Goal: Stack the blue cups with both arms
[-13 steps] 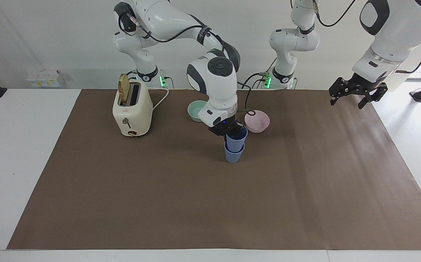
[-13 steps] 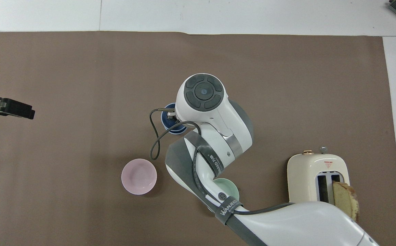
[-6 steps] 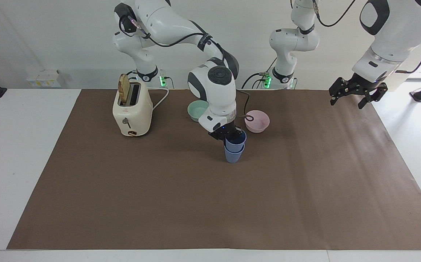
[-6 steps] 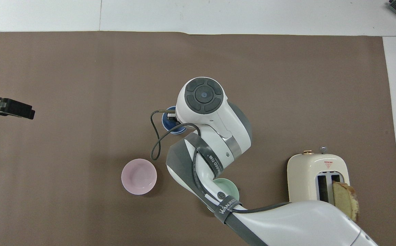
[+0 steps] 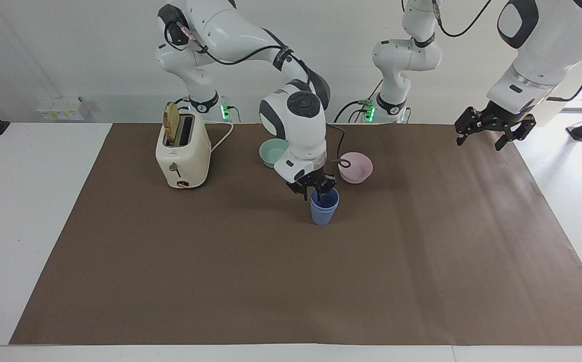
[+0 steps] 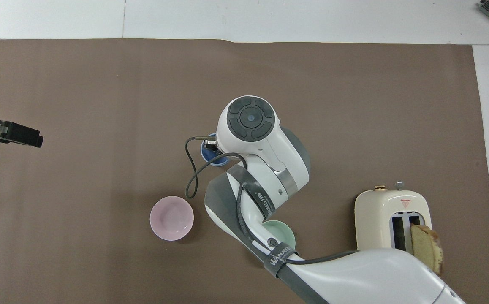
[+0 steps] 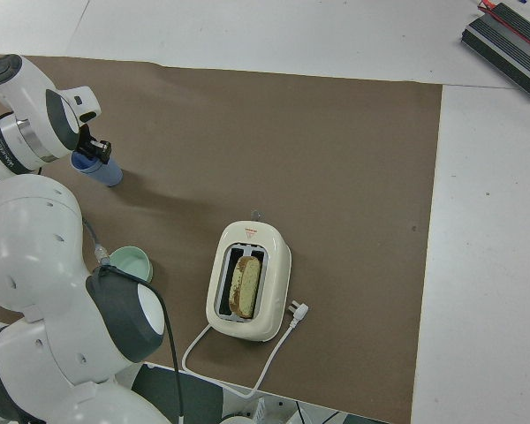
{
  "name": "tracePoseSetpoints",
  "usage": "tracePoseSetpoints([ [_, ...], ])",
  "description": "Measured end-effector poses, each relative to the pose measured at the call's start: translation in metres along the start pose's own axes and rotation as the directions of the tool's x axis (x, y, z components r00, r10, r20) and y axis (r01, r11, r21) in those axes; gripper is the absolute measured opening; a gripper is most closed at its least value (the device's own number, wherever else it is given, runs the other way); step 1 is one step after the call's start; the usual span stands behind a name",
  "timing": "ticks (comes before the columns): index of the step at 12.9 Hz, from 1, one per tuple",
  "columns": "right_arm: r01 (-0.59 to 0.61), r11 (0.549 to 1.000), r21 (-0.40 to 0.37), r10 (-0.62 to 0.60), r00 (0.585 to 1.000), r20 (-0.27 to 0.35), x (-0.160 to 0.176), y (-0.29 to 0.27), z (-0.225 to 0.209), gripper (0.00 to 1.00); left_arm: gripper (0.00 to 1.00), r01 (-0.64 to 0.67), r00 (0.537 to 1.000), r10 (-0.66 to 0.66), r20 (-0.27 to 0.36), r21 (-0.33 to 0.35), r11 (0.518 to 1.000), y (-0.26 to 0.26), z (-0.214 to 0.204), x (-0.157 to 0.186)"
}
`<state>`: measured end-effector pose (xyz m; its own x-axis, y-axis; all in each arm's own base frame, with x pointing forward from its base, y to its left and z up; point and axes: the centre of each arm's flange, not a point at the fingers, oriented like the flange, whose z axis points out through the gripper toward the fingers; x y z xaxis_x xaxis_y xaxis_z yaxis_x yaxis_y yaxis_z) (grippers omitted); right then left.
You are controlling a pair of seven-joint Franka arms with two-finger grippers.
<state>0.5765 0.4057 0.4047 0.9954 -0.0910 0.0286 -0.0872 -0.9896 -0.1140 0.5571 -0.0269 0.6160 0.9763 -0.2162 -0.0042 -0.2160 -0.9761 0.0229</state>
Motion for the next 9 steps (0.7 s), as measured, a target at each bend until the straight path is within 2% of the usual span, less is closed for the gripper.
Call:
tracePoseSetpoints([
  [3,-0.015,1.0,-0.02,0.015,1.0,0.01,0.006,0.008,-0.035,0.4,1.0,0.0,1.0,0.0,-0.001,0.0,1.0,0.0,0.0,0.0],
  [4,-0.026,0.999,-0.03,0.026,1.0,0.013,0.008,0.015,-0.056,0.4,1.0,0.0,1.0,0.0,-0.001,0.0,1.0,0.0,-0.001,0.0],
  [5,-0.039,0.999,-0.035,0.039,0.999,0.007,0.011,0.028,-0.085,0.46,1.0,0.0,1.0,0.0,-0.001,0.0,1.0,0.0,-0.001,0.0],
  [6,-0.032,0.999,-0.035,0.032,0.999,-0.002,0.013,0.041,-0.111,0.46,1.0,0.0,1.0,0.0,-0.001,0.0,1.0,0.0,-0.001,0.0],
  [9,0.037,0.998,-0.044,-0.039,0.999,-0.028,0.026,0.093,-0.165,0.78,1.0,0.0,1.0,0.0,-0.001,0.0,1.0,0.0,-0.001,0.0],
])
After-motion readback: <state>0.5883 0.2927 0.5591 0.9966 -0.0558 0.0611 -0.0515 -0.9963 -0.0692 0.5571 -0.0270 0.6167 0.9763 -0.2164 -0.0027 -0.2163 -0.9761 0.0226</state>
